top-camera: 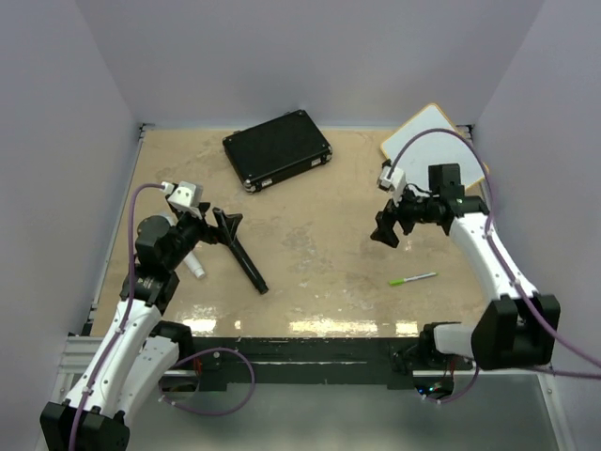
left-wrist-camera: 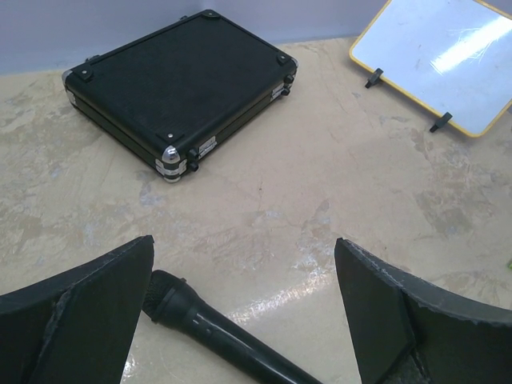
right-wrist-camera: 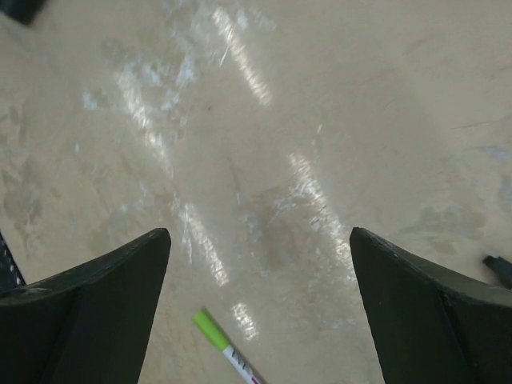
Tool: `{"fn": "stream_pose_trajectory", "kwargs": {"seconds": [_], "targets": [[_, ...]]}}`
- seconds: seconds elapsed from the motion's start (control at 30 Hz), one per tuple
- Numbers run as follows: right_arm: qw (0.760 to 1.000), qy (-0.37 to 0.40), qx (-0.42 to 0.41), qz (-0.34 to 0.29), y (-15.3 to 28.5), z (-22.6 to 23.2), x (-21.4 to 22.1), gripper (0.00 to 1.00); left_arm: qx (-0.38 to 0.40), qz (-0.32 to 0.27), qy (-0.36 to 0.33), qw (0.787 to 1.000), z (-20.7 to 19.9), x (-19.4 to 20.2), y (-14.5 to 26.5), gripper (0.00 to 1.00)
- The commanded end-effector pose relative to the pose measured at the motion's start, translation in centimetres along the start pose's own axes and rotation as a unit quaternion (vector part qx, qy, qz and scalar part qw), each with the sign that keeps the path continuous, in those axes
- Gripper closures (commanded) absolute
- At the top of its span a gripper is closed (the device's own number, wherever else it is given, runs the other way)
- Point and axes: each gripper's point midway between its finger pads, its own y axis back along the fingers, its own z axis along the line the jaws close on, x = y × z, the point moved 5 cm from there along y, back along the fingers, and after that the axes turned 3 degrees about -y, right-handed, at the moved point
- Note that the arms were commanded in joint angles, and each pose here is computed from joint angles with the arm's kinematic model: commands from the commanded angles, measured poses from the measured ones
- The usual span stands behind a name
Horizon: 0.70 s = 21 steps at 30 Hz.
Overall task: Write a sentence on the whiteboard
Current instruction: Pick up the whiteboard marker from the center of the board.
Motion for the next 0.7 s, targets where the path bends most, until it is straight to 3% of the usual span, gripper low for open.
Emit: {"fn": "stream_pose_trajectory", "kwargs": {"seconds": [0.0,0.27,0.47,0.67], "targets": [[0.984,0.043,-0.130,0.112,-0.5,1.3,4.2,0.01,0.011,-0.035,-0.021,0.999,-0.3,-1.8,0.1,0.00],[0.966,0.148,-0.085,0.192,0.0,0.2,8.3,0.01,0.019,-0.041,-0.025,0.999,-0.6,-2.1,0.2,0.00],[0.932,0.259,-0.110,0.228,0.8,0.4,10.3,0.03,0.022,-0.041,-0.025,0.999,-0.6,-2.1,0.1,0.00],[0.924,0.255,-0.145,0.244,0.1,1.2,12.4,0.12,0.020,-0.041,-0.026,0.999,-0.6,-2.1,0.2,0.00]]}}
